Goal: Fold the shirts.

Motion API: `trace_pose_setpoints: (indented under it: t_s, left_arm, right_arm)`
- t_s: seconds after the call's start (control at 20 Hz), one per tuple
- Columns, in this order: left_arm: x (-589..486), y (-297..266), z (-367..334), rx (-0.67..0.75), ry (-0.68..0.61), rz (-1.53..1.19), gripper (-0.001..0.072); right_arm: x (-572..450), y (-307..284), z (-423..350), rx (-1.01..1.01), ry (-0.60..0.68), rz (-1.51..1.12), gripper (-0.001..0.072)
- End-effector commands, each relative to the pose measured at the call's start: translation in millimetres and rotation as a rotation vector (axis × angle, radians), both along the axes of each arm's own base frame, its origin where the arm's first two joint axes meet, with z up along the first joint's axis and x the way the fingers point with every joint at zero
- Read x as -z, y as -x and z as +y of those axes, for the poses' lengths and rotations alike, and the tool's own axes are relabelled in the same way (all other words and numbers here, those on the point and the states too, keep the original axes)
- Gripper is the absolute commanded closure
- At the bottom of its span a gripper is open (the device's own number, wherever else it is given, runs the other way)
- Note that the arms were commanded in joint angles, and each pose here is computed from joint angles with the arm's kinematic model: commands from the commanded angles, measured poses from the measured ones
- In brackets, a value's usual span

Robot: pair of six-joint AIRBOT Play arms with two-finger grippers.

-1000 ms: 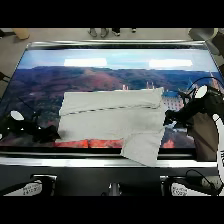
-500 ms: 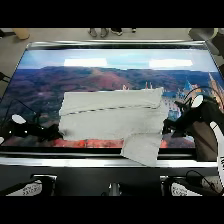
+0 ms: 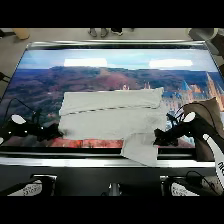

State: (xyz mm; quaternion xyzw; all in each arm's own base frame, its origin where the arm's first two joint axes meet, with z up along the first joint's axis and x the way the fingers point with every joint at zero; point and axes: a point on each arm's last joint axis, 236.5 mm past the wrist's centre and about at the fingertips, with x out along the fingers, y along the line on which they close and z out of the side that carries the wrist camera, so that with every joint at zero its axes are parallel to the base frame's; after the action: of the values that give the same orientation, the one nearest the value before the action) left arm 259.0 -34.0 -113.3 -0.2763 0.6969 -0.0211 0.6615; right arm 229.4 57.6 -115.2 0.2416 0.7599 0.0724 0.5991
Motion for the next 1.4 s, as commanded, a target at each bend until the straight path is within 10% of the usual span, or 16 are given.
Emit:
trace_pose_setpoints:
  t_s: [0.0,0.3,0.8,0.9,0.95,1.0,1.35]
  left_arm:
    - [-19,-14,2,0.041,-0.006,-0.073,0.0679]
    - [-138,-123,25,-0.011,-0.104,-0.450,0.0682]
    - [-58,-257,8,-0.099,-0.013,-0.286,0.0678]
    - [-43,-262,-3,-0.117,0.038,-0.253,0.0521]
    - [-40,-260,-9,-0.114,0.064,-0.237,0.0253]
    - [-41,-258,-8,-0.091,0.062,-0.241,0.0153]
    - [-111,-246,3,0.003,0.051,-0.348,0.0185]
  right_arm:
    - [-18,-25,0,-0.004,-0.001,-0.118,0.0699]
    - [-151,-182,-33,0.096,0.108,-0.621,0.0700]
    - [-77,-318,-34,0.219,0.146,-0.656,0.0697]
    - [-55,-311,-39,0.208,0.172,-0.600,0.0684]
    - [-50,-310,-38,0.206,0.171,-0.587,0.0463]
    - [-52,-308,-38,0.179,0.173,-0.592,0.0028]
    - [-28,-260,-76,0.113,0.142,-0.408,-0.0008]
